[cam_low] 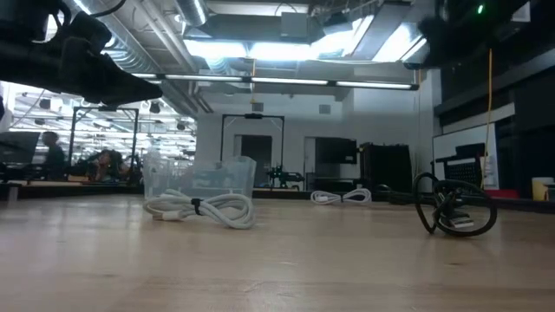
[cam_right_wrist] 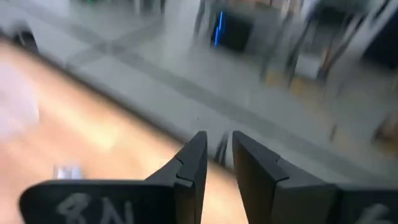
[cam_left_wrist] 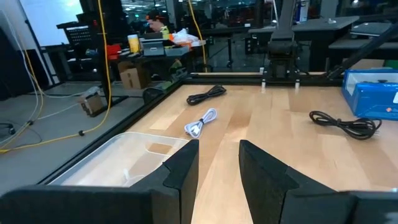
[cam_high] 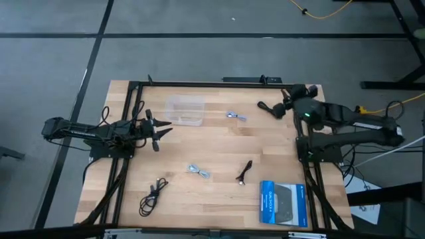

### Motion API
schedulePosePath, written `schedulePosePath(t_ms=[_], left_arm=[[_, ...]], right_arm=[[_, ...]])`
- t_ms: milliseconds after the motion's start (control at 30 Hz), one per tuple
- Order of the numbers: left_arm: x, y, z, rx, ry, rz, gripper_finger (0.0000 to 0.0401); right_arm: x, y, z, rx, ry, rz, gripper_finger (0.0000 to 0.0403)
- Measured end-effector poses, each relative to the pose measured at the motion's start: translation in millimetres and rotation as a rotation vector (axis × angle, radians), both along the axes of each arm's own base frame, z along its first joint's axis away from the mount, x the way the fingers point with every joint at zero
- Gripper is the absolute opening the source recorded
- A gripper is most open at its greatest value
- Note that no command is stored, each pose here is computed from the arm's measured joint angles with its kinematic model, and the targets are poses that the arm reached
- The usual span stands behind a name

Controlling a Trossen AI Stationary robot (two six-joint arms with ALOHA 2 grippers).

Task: Pick and place USB-C Cables
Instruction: Put the purple white charger cable into the transparent bin

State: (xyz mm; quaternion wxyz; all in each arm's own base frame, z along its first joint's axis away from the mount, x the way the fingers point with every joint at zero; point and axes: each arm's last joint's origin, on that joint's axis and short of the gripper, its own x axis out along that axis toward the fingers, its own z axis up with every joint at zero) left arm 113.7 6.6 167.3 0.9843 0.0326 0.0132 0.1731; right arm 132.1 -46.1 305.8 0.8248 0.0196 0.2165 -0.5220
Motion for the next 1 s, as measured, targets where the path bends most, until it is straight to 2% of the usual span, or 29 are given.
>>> schedulePosePath(t_ms=[133, 267, 567, 767, 1000], left_arm=[[0, 0, 0, 0.001, 0.000, 0.010, 0.0108], [-1, 2, 0, 0.003, 0.001, 0.062, 0.0108], [-1, 2, 0, 0.003, 0.001, 0.088, 0.0108], [-1, 2, 0, 0.003, 0.004, 0.088, 0.0108], [-1, 2, -1, 0.000, 0.007, 0.089, 0.0108]], right_arm=[[5, -21, -25, 0.279, 0.036, -0.024, 0.0081], [14, -38, -49, 0.439, 0.067, -0.041, 0.0081], [33, -73, -92, 0.607, 0.209, -0.147, 0.0081], [42, -96, -116, 0.697, 0.272, -0.058, 0.0081], [47, -113, -134, 0.671, 0.406, 0.055, 0.0081]])
